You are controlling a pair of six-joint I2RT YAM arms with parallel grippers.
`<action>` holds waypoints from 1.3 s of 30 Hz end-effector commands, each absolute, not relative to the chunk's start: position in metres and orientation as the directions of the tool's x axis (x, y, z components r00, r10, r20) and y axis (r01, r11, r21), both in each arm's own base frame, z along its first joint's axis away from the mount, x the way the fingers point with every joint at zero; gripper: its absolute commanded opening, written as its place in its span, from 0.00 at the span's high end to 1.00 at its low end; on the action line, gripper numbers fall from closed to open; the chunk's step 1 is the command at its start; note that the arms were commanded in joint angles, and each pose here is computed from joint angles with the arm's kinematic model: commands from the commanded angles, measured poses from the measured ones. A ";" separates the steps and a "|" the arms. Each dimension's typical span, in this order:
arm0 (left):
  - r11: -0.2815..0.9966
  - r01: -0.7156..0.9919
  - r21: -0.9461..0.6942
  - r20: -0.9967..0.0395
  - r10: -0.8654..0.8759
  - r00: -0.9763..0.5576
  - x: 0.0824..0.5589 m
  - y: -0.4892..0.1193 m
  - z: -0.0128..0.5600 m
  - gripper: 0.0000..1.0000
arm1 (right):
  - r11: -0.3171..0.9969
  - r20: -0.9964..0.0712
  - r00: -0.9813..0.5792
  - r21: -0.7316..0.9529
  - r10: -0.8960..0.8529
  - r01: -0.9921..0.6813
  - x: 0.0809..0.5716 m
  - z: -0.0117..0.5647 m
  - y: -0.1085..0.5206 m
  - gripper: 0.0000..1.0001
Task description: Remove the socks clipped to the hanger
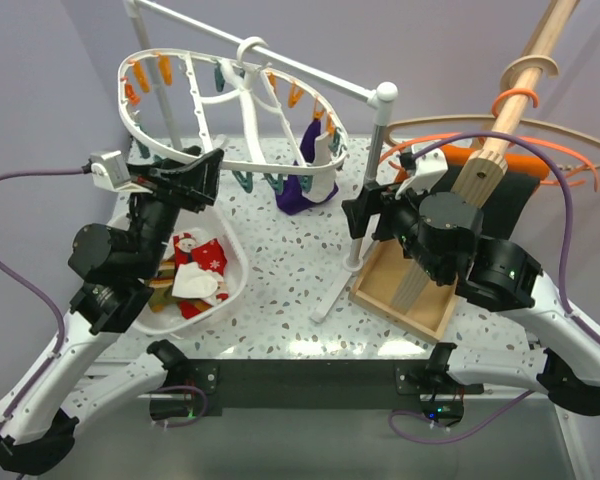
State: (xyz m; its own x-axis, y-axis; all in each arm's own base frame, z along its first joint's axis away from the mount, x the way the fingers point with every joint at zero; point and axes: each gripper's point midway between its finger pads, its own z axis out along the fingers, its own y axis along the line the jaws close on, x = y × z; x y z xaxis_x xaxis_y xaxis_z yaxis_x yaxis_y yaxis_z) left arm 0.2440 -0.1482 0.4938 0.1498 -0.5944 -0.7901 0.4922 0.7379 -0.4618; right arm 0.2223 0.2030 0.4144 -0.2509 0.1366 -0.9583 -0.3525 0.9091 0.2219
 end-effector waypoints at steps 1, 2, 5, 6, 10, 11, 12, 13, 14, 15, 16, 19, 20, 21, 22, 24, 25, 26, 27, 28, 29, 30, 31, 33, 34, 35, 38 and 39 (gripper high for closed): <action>0.815 0.396 -0.423 -0.786 -0.548 0.287 0.250 -0.121 0.521 0.37 | 0.902 -0.955 -0.253 0.241 0.155 -0.357 0.225 0.414 0.210 0.21; 0.825 0.384 -0.415 -0.788 -0.537 0.302 0.251 -0.119 0.522 0.35 | 0.902 -0.955 -0.254 0.241 0.155 -0.358 0.225 0.413 0.211 0.21; 0.869 0.321 -0.377 -0.808 -0.478 0.344 0.257 -0.110 0.523 0.33 | 0.904 -0.955 -0.256 0.238 0.150 -0.356 0.226 0.412 0.212 0.21; 0.881 0.294 -0.370 -0.813 -0.460 0.355 0.260 -0.107 0.526 0.32 | 0.903 -0.955 -0.256 0.239 0.151 -0.356 0.226 0.412 0.212 0.21; 0.934 0.192 -0.303 -0.844 -0.356 0.401 0.268 -0.094 0.528 0.27 | 0.901 -0.954 -0.260 0.241 0.151 -0.360 0.226 0.412 0.214 0.21; 0.938 0.178 -0.298 -0.845 -0.346 0.408 0.270 -0.092 0.529 0.25 | 0.901 -0.953 -0.262 0.241 0.151 -0.360 0.226 0.412 0.214 0.21; 0.945 0.160 -0.286 -0.853 -0.327 0.407 0.274 -0.093 0.529 0.24 | 0.900 -0.953 -0.264 0.242 0.150 -0.362 0.226 0.412 0.215 0.21; 0.950 0.156 -0.271 -0.859 -0.311 0.406 0.276 -0.094 0.530 0.24 | 0.901 -0.953 -0.266 0.239 0.147 -0.361 0.226 0.411 0.215 0.21; 0.954 0.151 -0.260 -0.870 -0.299 0.392 0.280 -0.097 0.527 0.23 | 0.902 -0.952 -0.268 0.239 0.145 -0.360 0.226 0.411 0.215 0.21; 0.954 0.170 -0.247 -0.875 -0.294 0.385 0.284 -0.103 0.531 0.23 | 0.901 -0.952 -0.267 0.240 0.147 -0.360 0.226 0.411 0.215 0.21; 0.956 0.174 -0.238 -0.886 -0.287 0.364 0.288 -0.107 0.528 0.22 | 0.902 -0.952 -0.269 0.241 0.147 -0.358 0.226 0.410 0.215 0.21; 0.956 0.179 -0.232 -0.897 -0.281 0.341 0.299 -0.112 0.530 0.22 | 0.902 -0.951 -0.272 0.242 0.148 -0.357 0.227 0.409 0.216 0.21; 0.958 0.159 -0.238 -0.895 -0.280 0.347 0.303 -0.105 0.533 0.22 | 0.902 -0.951 -0.274 0.241 0.146 -0.359 0.226 0.409 0.216 0.21; 0.954 0.169 -0.248 -0.894 -0.293 0.340 0.306 -0.105 0.533 0.22 | 0.902 -0.950 -0.274 0.243 0.148 -0.357 0.227 0.409 0.216 0.21; 0.954 0.167 -0.248 -0.897 -0.291 0.332 0.309 -0.103 0.532 0.22 | 0.902 -0.950 -0.274 0.244 0.149 -0.357 0.226 0.409 0.216 0.21; 0.952 0.162 -0.259 -0.896 -0.300 0.328 0.319 -0.095 0.535 0.22 | 0.902 -0.950 -0.273 0.243 0.148 -0.356 0.227 0.409 0.216 0.21; 0.955 0.154 -0.255 -0.903 -0.292 0.316 0.324 -0.093 0.531 0.22 | 0.904 -0.951 -0.275 0.238 0.143 -0.356 0.227 0.407 0.216 0.21; 0.958 0.132 -0.254 -0.906 -0.284 0.316 0.332 -0.086 0.531 0.22 | 0.903 -0.950 -0.276 0.240 0.144 -0.356 0.227 0.406 0.217 0.21; 0.960 0.124 -0.251 -0.910 -0.278 0.308 0.337 -0.085 0.529 0.22 | 0.904 -0.951 -0.277 0.237 0.140 -0.357 0.228 0.405 0.218 0.21; 0.962 0.110 -0.249 -0.913 -0.271 0.305 0.342 -0.082 0.528 0.22 | 0.903 -0.951 -0.276 0.235 0.138 -0.359 0.228 0.406 0.219 0.21; 0.966 0.087 -0.243 -0.917 -0.258 0.306 0.348 -0.076 0.526 0.22 | 0.903 -0.951 -0.278 0.232 0.134 -0.362 0.229 0.405 0.221 0.21; 0.971 0.072 -0.230 -0.920 -0.241 0.311 0.351 -0.073 0.526 0.22 | 0.904 -0.951 -0.284 0.228 0.126 -0.363 0.229 0.402 0.224 0.21; 0.973 0.062 -0.222 -0.916 -0.230 0.328 0.352 -0.070 0.529 0.22 | 0.901 -0.950 -0.286 0.229 0.125 -0.369 0.229 0.403 0.225 0.21; 0.981 0.003 -0.192 -0.924 -0.182 0.336 0.358 -0.060 0.528 0.22 | 0.900 -0.950 -0.286 0.228 0.123 -0.372 0.230 0.402 0.227 0.21; 0.983 -0.013 -0.181 -0.926 -0.166 0.339 0.360 -0.057 0.530 0.22 | 0.900 -0.950 -0.290 0.226 0.117 -0.374 0.231 0.400 0.230 0.21; 0.985 -0.039 -0.170 -0.929 -0.147 0.340 0.365 -0.052 0.530 0.22 | 0.898 -0.950 -0.292 0.225 0.115 -0.378 0.231 0.399 0.232 0.21; 0.987 -0.094 -0.130 -0.932 -0.090 0.351 0.373 -0.040 0.531 0.22 | 0.893 -0.947 -0.305 0.219 0.098 -0.393 0.232 0.394 0.240 0.21; 0.986 -0.101 -0.132 -0.932 -0.089 0.350 0.375 -0.038 0.531 0.22 | 0.891 -0.947 -0.306 0.220 0.097 -0.398 0.233 0.393 0.243 0.21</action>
